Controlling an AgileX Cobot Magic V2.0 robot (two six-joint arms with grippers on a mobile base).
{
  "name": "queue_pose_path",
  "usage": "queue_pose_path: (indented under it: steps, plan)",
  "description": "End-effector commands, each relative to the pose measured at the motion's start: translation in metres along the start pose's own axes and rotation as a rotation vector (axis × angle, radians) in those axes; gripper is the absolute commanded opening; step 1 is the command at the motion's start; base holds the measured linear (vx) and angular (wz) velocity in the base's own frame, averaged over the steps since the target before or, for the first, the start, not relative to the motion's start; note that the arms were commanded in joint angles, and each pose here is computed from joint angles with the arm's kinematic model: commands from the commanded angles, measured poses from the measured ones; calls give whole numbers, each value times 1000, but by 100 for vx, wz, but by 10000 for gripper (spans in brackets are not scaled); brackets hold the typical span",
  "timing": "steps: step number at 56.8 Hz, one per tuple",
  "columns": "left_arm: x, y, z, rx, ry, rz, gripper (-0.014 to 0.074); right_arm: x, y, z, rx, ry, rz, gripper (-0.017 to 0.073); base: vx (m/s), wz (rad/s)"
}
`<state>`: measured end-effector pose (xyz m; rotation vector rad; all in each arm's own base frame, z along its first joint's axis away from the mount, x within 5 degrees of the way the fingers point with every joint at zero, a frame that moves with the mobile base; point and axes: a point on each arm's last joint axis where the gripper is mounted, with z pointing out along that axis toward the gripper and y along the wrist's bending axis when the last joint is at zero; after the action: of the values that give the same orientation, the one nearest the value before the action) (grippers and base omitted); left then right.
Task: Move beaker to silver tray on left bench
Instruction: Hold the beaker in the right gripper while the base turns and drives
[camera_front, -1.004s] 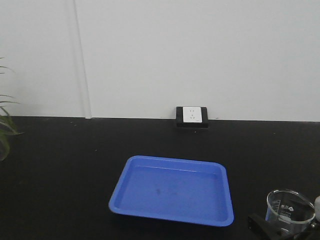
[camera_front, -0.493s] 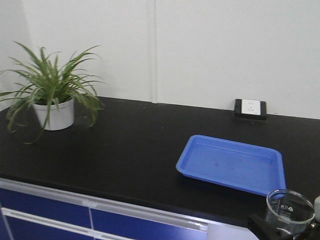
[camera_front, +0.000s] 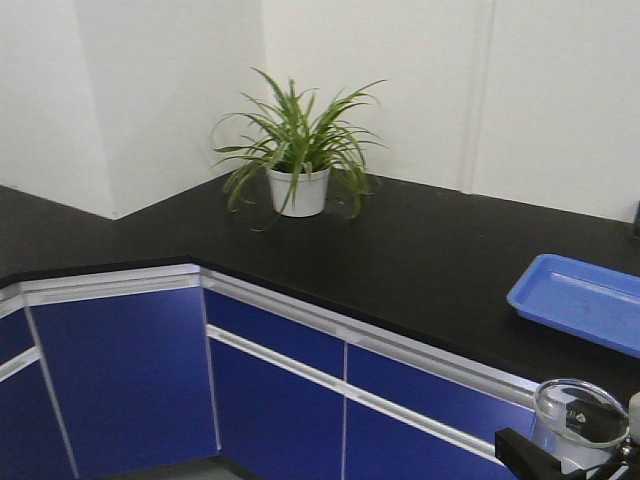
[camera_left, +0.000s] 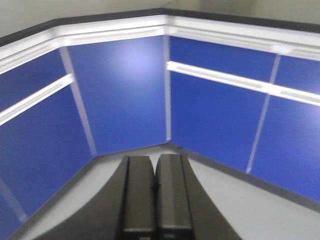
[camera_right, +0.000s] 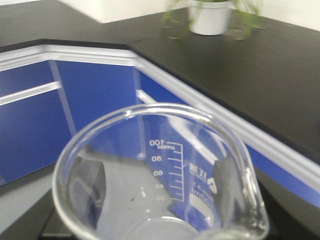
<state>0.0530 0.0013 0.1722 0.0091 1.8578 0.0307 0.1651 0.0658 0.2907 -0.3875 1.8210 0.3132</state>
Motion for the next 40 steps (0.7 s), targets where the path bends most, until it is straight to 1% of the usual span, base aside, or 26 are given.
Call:
queue_pose_path:
  steps: [1, 40]
  plan:
    - [1, -1, 2, 8, -66, -3, 1, -11, -2, -2, 22, -38, -7, -6, -31, 56]
    - [1, -1, 2, 8, -66, -3, 1, -11, -2, -1, 21, -34, -7, -6, -29, 61]
